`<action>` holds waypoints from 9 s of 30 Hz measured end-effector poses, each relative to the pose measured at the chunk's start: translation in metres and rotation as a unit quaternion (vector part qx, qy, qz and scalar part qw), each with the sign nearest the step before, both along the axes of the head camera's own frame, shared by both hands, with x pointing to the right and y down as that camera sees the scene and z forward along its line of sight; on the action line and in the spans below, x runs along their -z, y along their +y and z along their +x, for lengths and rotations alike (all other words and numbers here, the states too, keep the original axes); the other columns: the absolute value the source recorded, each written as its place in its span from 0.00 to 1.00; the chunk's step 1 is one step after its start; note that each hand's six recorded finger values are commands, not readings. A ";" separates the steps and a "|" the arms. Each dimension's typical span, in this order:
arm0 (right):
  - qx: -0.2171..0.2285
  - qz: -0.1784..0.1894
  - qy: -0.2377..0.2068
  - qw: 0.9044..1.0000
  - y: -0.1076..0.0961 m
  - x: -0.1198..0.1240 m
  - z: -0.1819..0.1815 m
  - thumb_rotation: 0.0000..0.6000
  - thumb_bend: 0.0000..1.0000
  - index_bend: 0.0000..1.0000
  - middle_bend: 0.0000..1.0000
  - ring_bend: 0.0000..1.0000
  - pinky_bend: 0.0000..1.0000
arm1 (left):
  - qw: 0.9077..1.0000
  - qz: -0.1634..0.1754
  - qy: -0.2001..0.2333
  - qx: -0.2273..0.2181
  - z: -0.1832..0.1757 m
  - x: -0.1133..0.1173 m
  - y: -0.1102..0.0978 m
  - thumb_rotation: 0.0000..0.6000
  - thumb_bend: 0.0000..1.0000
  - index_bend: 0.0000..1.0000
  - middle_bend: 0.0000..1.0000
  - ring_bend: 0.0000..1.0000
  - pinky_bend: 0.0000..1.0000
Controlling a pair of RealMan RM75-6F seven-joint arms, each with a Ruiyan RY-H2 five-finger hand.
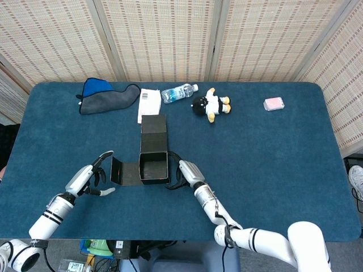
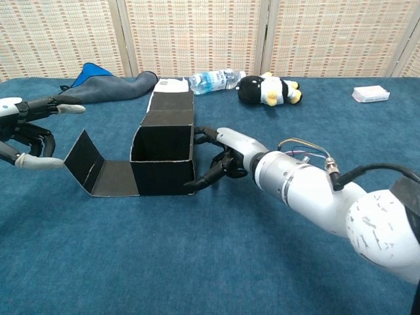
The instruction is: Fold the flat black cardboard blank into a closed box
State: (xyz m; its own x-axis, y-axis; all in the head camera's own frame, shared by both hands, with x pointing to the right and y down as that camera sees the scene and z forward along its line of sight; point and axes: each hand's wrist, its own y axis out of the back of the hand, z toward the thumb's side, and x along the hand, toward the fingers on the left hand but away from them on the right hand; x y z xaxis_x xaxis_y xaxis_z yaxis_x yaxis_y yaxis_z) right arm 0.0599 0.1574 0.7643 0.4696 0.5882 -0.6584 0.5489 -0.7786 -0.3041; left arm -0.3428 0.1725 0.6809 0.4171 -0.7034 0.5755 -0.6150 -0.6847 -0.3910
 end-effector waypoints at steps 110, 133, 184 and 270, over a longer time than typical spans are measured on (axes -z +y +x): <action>-0.089 -0.097 -0.164 0.978 0.006 0.039 0.003 1.00 0.35 0.38 0.42 0.76 1.00 | 0.937 0.328 0.029 -0.116 0.061 0.014 -0.047 1.00 0.17 0.20 0.02 0.63 0.70; -0.076 -0.091 -0.145 0.982 0.003 0.032 -0.003 1.00 0.35 0.38 0.42 0.76 1.00 | 0.896 0.312 -0.030 -0.314 0.076 0.017 -0.054 1.00 0.18 0.32 0.15 0.64 0.71; -0.031 -0.041 -0.132 0.990 0.006 0.032 -0.009 1.00 0.35 0.40 0.44 0.76 1.00 | 0.884 0.301 -0.028 -0.356 0.100 0.016 -0.041 1.00 0.18 0.56 0.57 0.70 0.70; -0.132 0.117 -0.051 0.983 -0.046 0.124 0.151 1.00 0.02 0.00 0.08 0.69 1.00 | 0.999 0.032 -0.011 0.003 0.063 0.008 0.015 1.00 0.17 0.00 0.00 0.55 0.69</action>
State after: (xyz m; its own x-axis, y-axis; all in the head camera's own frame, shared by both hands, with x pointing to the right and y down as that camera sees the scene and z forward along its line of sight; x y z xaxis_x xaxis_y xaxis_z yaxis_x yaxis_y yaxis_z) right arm 0.2111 0.1117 0.6402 0.3368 0.8275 -0.4491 0.7587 -0.5210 -0.3910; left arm -0.2802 0.1878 0.6726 0.3997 -0.7419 0.5384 -0.6102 -0.6536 -0.4476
